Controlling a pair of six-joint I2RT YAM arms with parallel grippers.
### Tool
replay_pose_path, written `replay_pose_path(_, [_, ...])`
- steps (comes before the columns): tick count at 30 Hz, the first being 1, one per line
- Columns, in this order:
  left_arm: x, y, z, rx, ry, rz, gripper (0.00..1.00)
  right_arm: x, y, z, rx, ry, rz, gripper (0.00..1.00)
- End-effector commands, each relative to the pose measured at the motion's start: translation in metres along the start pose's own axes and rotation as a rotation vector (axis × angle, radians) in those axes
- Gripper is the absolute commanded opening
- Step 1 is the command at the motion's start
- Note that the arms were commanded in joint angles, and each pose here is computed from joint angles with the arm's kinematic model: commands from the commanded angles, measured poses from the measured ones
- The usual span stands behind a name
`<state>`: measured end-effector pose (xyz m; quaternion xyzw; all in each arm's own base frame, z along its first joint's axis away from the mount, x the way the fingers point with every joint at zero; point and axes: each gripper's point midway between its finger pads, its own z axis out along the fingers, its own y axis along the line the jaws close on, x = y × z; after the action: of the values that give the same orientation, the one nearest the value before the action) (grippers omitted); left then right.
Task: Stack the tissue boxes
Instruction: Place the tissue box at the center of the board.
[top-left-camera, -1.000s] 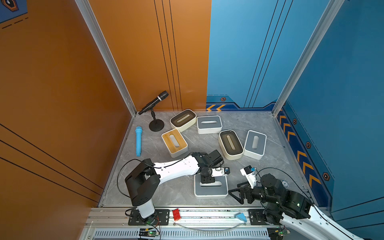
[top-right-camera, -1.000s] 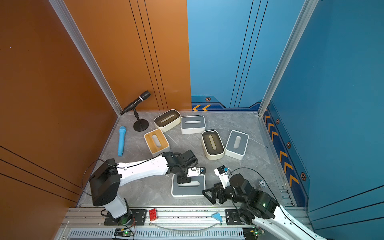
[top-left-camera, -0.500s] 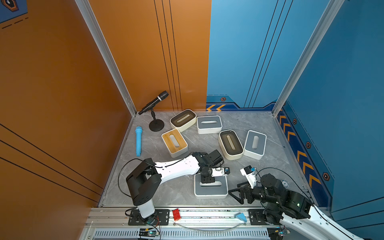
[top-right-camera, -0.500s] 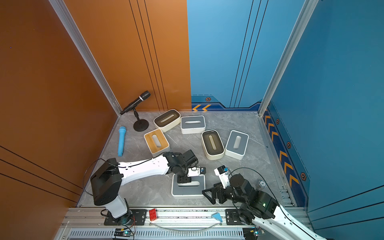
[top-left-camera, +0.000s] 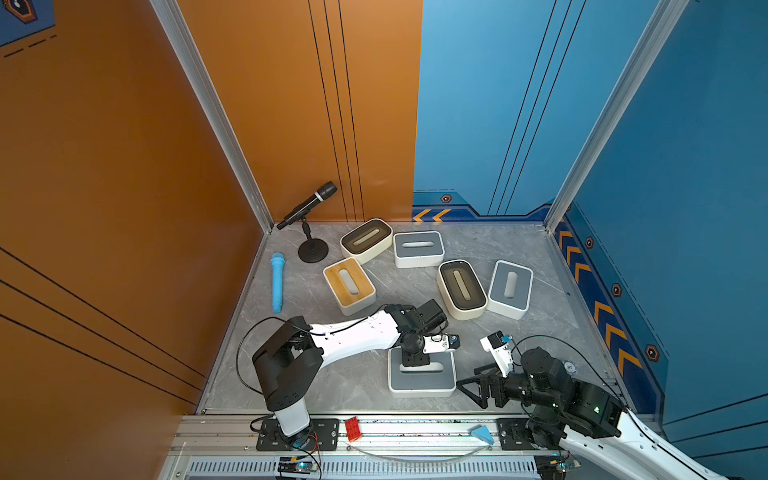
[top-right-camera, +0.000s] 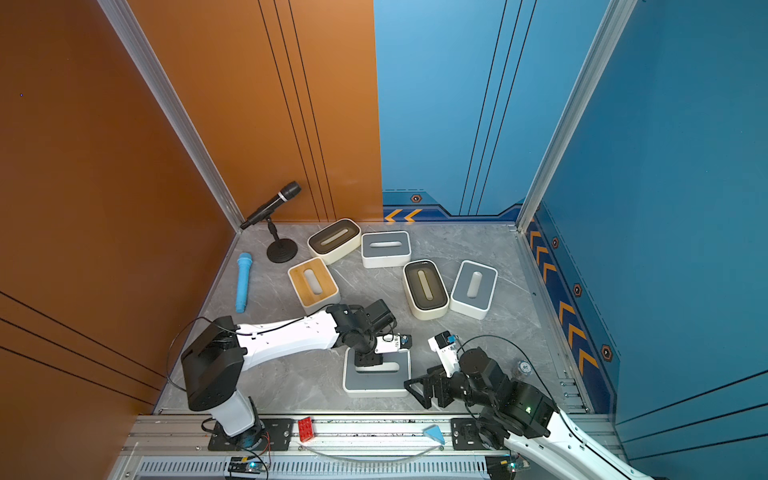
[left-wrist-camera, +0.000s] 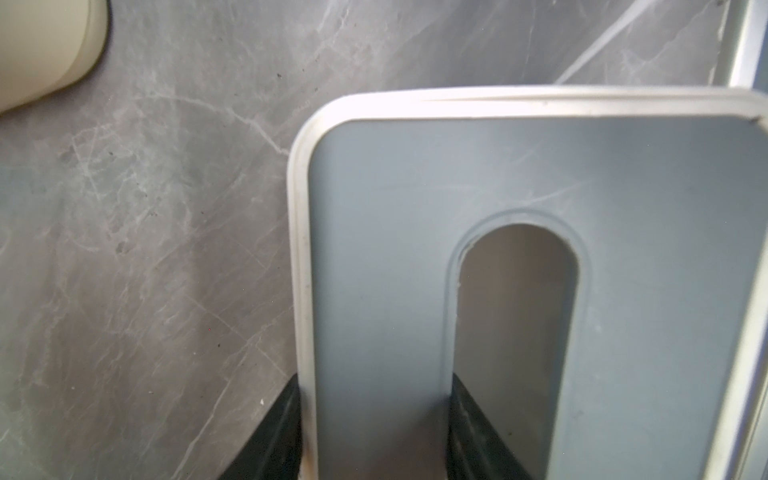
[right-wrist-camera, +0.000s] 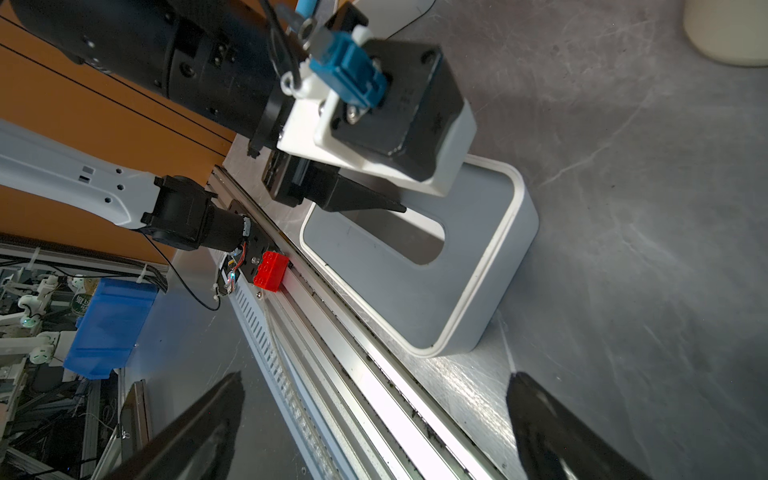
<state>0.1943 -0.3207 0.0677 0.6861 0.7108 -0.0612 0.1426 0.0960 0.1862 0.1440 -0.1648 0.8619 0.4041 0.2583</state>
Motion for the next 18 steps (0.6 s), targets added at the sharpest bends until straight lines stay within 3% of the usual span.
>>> replay_pose_path(1, [0.0008,0.0098,0.0032,-0.033,0.021,0.013,0.43,0.0051,0.0013,0.0022,-0.018,0.017,-0.02,1.0])
replay_pose_path(18, [0.0013,0.0048,0.005,-0.039,0.034,0.034,0.57,0.0054,0.0016,0.0026,-0.021,0.018,-0.022,1.0])
